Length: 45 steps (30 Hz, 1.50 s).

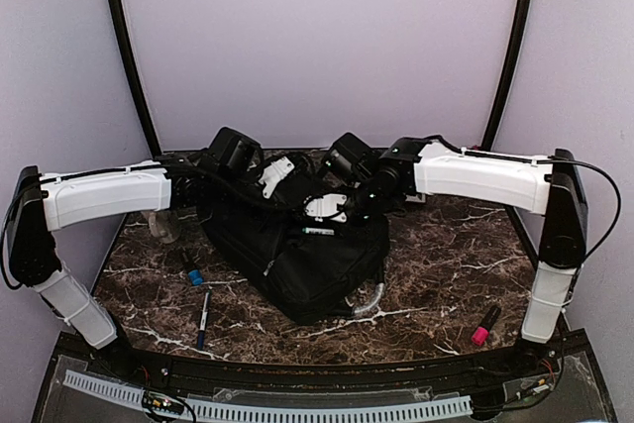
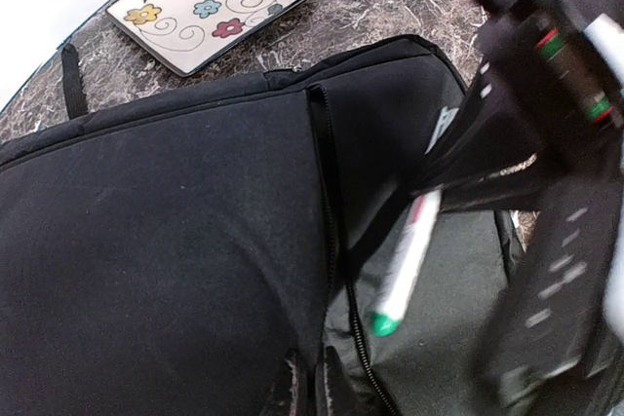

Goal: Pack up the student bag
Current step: Place the pen in the second largest pocket of the bag, then adjust the pen in the second largest pocket of the bag.

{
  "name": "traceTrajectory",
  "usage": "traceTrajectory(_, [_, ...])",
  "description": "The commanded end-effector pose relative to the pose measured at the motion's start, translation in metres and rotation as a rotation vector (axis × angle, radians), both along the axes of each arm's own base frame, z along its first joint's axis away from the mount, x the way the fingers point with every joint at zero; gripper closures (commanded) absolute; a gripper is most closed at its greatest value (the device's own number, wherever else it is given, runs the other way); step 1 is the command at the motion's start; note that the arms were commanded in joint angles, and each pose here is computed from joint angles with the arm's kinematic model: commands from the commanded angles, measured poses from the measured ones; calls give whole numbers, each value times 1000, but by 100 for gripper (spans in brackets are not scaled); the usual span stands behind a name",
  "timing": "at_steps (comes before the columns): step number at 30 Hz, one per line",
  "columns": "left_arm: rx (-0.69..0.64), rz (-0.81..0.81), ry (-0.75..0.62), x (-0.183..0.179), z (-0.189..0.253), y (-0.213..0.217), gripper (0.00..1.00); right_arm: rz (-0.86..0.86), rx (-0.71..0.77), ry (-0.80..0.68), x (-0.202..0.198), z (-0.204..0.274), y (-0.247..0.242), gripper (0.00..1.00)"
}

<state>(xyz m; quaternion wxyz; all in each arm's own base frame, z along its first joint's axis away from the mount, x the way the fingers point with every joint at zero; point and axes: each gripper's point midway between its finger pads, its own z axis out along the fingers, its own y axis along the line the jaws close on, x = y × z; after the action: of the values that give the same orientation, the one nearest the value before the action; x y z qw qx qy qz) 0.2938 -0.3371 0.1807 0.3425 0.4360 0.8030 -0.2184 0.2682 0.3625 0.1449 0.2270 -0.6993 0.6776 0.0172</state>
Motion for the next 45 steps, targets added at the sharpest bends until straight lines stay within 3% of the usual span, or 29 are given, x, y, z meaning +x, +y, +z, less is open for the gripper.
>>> traceTrajectory(1, [-101, -29, -36, -4, 36, -5, 100, -91, 91, -41, 20, 12, 30, 93])
traceTrajectory(12, [-109, -20, -17, -1, 33, -5, 100, -268, 266, 85, 28, 3, 62, 89])
traceTrajectory(19, [-90, -2, 1, 2, 24, -5, 100, -255, 328, 100, 17, 16, 38, 59])
traceTrajectory(25, [-78, 6, 7, 4, 18, -5, 100, -213, 323, 87, 3, 17, 16, 53])
traceTrajectory(36, [-74, 14, 8, 7, 17, -3, 100, -206, 245, 133, -12, -19, -2, 58])
traceTrajectory(42, [-75, 14, 11, 7, 16, -4, 100, -271, 266, 181, -6, -25, 4, 84])
traceTrajectory(45, [-76, 18, 11, 8, 16, -3, 100, -303, 353, 236, 2, -8, 21, 90])
